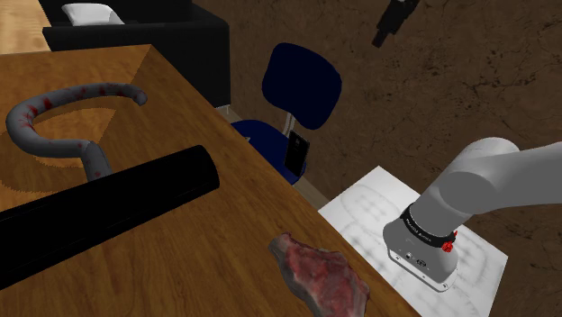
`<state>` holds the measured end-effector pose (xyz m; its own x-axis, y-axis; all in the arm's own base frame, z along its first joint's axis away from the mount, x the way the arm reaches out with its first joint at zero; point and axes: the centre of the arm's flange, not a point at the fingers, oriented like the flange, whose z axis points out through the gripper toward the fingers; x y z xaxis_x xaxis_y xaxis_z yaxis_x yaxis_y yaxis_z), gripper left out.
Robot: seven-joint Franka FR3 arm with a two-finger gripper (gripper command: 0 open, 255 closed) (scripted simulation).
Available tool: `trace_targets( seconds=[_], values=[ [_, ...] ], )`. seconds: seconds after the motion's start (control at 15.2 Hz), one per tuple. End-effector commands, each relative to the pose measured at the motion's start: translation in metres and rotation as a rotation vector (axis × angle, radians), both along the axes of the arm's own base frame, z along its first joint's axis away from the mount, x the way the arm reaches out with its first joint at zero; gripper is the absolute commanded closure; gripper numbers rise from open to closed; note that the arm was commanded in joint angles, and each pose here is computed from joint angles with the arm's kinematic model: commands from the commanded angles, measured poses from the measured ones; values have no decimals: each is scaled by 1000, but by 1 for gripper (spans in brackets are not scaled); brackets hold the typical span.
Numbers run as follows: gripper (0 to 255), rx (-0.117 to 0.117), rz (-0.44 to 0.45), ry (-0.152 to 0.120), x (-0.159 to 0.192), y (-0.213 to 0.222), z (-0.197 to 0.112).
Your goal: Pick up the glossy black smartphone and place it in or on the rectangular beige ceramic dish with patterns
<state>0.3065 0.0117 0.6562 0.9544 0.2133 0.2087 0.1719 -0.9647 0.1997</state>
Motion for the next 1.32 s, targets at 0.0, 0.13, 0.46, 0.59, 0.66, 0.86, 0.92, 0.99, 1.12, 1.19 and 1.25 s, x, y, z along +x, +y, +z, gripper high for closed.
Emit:
trace_targets(
  seconds=[0.0,0.13,0.46,0.59,0.66,0.86,0.92,0.99,1.12,1.19,1.25],
  values=[
    [0,0,0,0,0,0,0],
    [0,17,-12,10,4,12,-22],
    [0,58,-43,34,13,44,-75],
    [0,74,-56,44,16,57,-95],
    [0,83,-62,49,18,63,-106],
    [0,107,-80,63,23,84,-137],
    [0,116,-87,68,25,91,-147],
    [0,124,-93,73,27,98,-157],
    [0,140,-105,83,30,112,-177],
    [0,149,-111,87,32,119,-187],
    [0,157,-118,92,34,127,-197]
  ],
)
